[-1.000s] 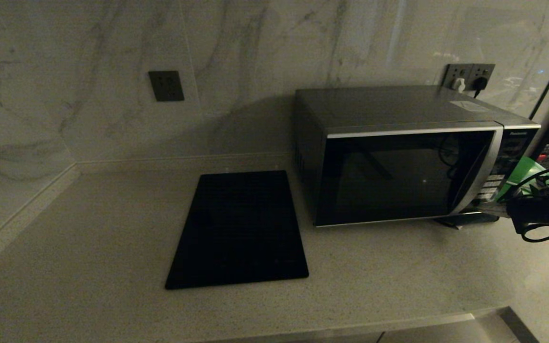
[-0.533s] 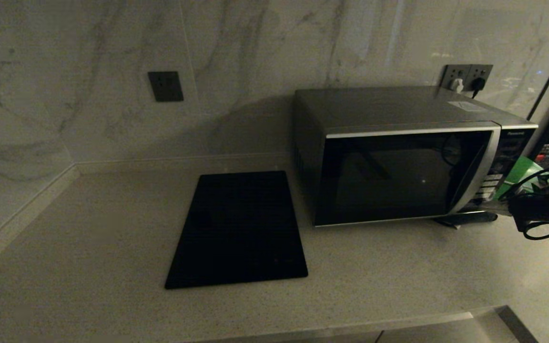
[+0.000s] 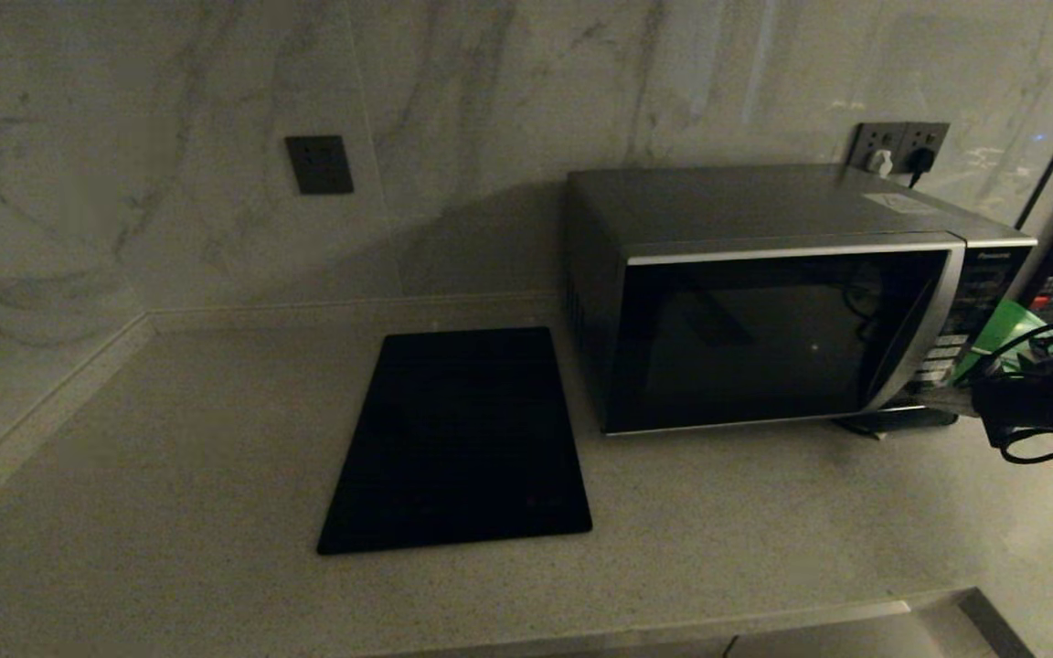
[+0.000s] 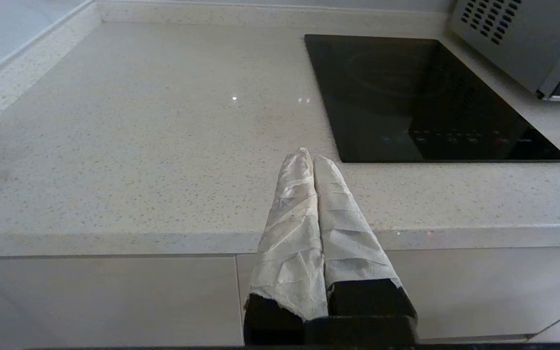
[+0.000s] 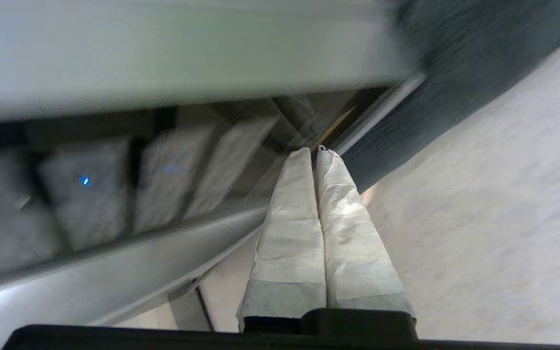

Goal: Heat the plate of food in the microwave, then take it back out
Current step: Open the microwave oven

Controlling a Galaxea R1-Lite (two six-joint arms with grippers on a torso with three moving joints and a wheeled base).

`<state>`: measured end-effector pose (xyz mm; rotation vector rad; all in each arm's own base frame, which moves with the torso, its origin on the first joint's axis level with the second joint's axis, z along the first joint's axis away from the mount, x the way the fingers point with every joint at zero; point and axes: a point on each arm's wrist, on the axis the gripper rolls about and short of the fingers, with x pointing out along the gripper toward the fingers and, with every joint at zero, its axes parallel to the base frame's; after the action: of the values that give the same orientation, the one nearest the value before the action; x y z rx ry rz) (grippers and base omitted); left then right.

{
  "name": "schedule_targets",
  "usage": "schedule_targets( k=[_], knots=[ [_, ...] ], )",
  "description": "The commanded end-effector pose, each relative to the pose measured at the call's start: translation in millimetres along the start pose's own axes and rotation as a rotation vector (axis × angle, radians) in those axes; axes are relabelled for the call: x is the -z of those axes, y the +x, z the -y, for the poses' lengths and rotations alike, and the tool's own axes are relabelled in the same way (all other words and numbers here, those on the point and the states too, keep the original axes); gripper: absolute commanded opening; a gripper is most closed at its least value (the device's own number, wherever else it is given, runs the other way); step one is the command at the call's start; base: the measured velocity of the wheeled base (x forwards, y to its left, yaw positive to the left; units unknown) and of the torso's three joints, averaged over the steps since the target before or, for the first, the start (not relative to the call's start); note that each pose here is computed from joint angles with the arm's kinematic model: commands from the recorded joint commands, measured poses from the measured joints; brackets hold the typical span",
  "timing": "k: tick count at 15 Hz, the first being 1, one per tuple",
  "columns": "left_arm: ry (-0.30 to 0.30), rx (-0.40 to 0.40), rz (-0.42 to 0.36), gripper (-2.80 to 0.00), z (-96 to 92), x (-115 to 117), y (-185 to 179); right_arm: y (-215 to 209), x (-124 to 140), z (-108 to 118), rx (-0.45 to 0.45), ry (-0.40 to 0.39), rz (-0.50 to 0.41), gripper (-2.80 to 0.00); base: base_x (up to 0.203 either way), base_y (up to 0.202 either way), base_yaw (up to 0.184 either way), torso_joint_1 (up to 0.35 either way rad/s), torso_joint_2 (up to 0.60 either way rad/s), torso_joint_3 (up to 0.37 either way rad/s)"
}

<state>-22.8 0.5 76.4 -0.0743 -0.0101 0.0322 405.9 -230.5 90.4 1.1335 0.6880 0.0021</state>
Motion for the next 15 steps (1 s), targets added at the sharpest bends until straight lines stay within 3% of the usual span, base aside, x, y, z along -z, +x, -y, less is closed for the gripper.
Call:
schedule_targets(
  k=[1,5,8,12,15],
  knots=[
    [-0.001,-0.001,-0.001,-2.8,0.0,0,0,-37,10,-22,-0.009,-0.026,0.029,-2.8,0.0,0.0,0.0,0.0,0.0,0.0],
    [-0.001,-0.001,-0.001,-2.8,0.0,0,0,-103,53,-59,0.013,-0.118,0.096,-2.8,0.0,0.0,0.0,0.0,0.0,0.0],
    [-0.001,-0.001,-0.001,-2.8,0.0,0,0,-163,100,-101,0.085,-0.222,0.238,-2.8,0.0,0.0,0.0,0.0,0.0,0.0],
    [-0.001,-0.001,-0.001,-2.8,0.0,0,0,-241,194,-147,0.279,-0.404,0.392,-2.8,0.0,0.0,0.0,0.0,0.0,0.0],
    [-0.001,-0.001,-0.001,-2.8,0.0,0,0,-278,267,-156,0.357,-0.578,0.464,-2.8,0.0,0.0,0.0,0.0,0.0,0.0]
  ],
)
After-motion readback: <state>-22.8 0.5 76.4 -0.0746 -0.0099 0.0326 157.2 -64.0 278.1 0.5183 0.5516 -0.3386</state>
